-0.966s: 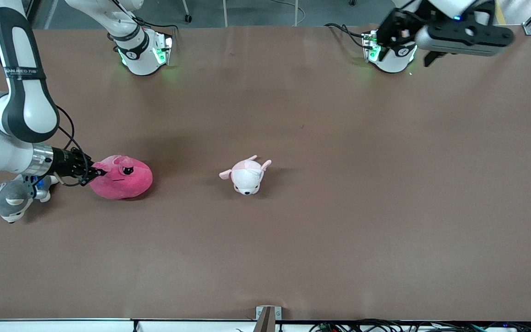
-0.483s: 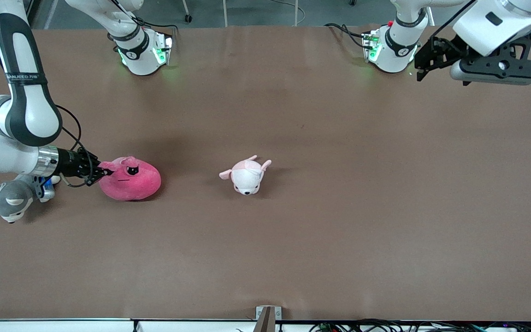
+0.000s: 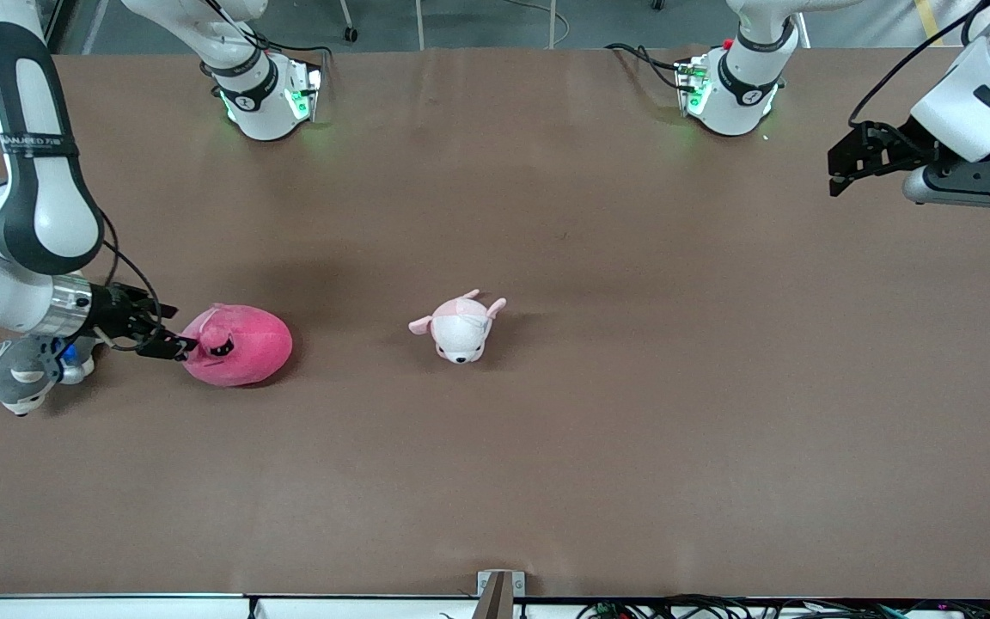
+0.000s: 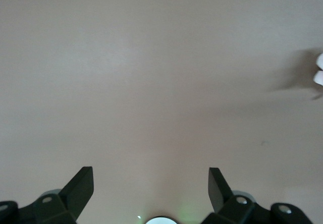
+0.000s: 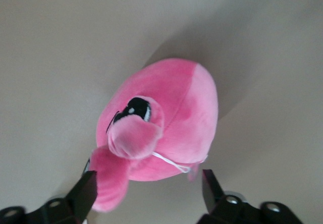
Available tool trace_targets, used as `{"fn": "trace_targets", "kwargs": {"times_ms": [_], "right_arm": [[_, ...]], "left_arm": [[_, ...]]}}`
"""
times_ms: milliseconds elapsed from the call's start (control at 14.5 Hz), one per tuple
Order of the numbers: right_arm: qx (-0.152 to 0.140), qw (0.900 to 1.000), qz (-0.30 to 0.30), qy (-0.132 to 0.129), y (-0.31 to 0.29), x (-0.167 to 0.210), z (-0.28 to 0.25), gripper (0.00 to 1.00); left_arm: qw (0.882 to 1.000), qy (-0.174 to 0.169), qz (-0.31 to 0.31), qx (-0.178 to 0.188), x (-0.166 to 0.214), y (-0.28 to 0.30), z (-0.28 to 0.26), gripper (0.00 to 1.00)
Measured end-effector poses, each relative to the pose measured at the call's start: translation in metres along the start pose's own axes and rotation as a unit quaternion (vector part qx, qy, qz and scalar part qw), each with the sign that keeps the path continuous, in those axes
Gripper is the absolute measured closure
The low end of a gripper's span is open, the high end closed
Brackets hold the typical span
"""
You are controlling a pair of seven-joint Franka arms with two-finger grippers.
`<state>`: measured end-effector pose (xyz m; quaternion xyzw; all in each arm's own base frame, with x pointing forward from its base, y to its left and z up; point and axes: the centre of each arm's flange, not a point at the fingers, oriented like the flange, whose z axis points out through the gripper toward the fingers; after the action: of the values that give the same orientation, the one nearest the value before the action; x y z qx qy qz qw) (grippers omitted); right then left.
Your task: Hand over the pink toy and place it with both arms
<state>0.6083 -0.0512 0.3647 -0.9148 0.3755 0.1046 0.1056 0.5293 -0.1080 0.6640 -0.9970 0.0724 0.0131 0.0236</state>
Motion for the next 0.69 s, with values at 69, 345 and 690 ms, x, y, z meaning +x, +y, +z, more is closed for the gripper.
{"fn": "trace_targets", "kwargs": {"times_ms": [69, 345, 690], "right_arm": [[-0.016, 0.999, -0.026, 0.016, -0.007, 0.0, -0.018, 0.0], [-0.051, 0.977, -0.193, 0.07, -0.032, -0.006, -0.089, 0.0], [-0.088, 0.927, -0.353, 0.094, -0.029, 0.0, -0.12, 0.0]], "left_arm": [[1.0, 0.001, 0.001, 0.003, 0.0, 0.001, 0.0, 0.0], [1.0, 0.008, -0.001, 0.004, 0.002, -0.002, -0.001, 0.0], [0.999, 0.023, 0.021, -0.017, 0.005, -0.052, -0.002, 0.0]]}}
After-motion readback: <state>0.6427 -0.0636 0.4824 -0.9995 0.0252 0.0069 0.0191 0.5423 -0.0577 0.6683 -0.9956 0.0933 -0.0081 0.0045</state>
